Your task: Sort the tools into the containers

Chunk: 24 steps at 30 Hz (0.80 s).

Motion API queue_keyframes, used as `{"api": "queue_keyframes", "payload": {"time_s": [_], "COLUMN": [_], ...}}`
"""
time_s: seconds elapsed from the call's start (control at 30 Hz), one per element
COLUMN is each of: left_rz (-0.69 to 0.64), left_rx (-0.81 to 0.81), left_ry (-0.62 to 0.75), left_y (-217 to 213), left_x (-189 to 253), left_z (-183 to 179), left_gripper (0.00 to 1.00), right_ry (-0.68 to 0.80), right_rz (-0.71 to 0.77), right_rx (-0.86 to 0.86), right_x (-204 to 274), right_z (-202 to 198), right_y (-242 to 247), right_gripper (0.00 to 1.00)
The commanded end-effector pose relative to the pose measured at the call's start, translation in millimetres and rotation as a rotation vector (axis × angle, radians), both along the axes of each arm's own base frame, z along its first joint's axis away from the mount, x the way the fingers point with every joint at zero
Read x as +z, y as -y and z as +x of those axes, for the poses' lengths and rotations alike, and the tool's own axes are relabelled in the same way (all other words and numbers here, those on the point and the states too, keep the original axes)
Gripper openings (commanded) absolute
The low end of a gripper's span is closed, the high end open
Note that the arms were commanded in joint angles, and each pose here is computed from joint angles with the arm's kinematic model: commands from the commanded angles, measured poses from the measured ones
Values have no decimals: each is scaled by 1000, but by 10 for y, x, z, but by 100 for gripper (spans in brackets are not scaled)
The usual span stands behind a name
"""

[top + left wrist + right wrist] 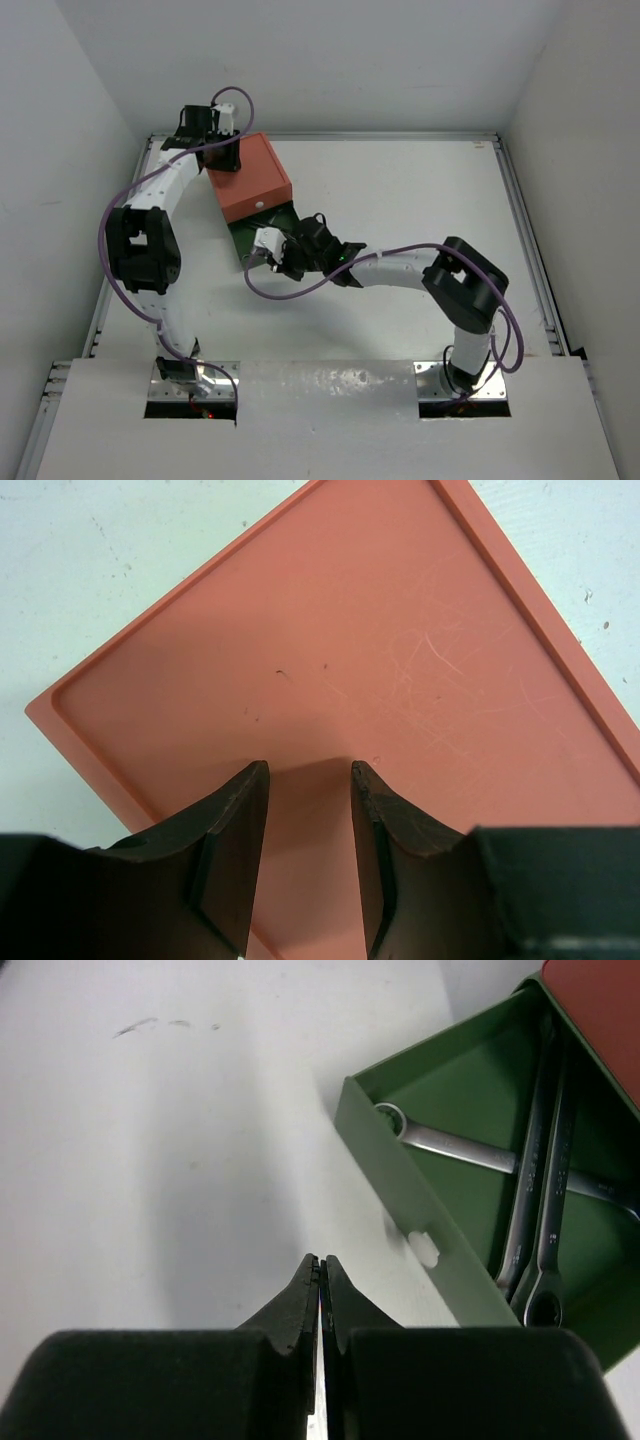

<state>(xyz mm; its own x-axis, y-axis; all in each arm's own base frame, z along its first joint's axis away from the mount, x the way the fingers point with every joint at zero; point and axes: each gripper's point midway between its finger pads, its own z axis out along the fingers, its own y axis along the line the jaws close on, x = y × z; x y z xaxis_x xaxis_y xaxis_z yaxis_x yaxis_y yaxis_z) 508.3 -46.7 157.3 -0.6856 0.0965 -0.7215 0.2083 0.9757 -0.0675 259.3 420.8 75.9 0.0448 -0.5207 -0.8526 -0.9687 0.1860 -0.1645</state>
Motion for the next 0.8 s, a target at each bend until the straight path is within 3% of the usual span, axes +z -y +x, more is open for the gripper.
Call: {"api": "queue_keyframes", "payload": {"time_s": [0.0, 0.33, 0.77], "left_rz": [-5, 0, 4], "left_rx": [0, 0, 0], "left_ry": [-129, -133, -135], "left_y": [-40, -46, -53], "left_x": [-338, -360, -374], "left_z": [-161, -171, -174], "left_gripper": [36, 36, 36], "right_ry": [47, 75, 200], "right_rz": [68, 64, 92], "right_rx": [-66, -185, -263], "right_x": [181, 24, 171], "right_z": [252, 863, 1499], "right_y": [-177, -262, -449], "right_gripper": [0, 0, 0]}}
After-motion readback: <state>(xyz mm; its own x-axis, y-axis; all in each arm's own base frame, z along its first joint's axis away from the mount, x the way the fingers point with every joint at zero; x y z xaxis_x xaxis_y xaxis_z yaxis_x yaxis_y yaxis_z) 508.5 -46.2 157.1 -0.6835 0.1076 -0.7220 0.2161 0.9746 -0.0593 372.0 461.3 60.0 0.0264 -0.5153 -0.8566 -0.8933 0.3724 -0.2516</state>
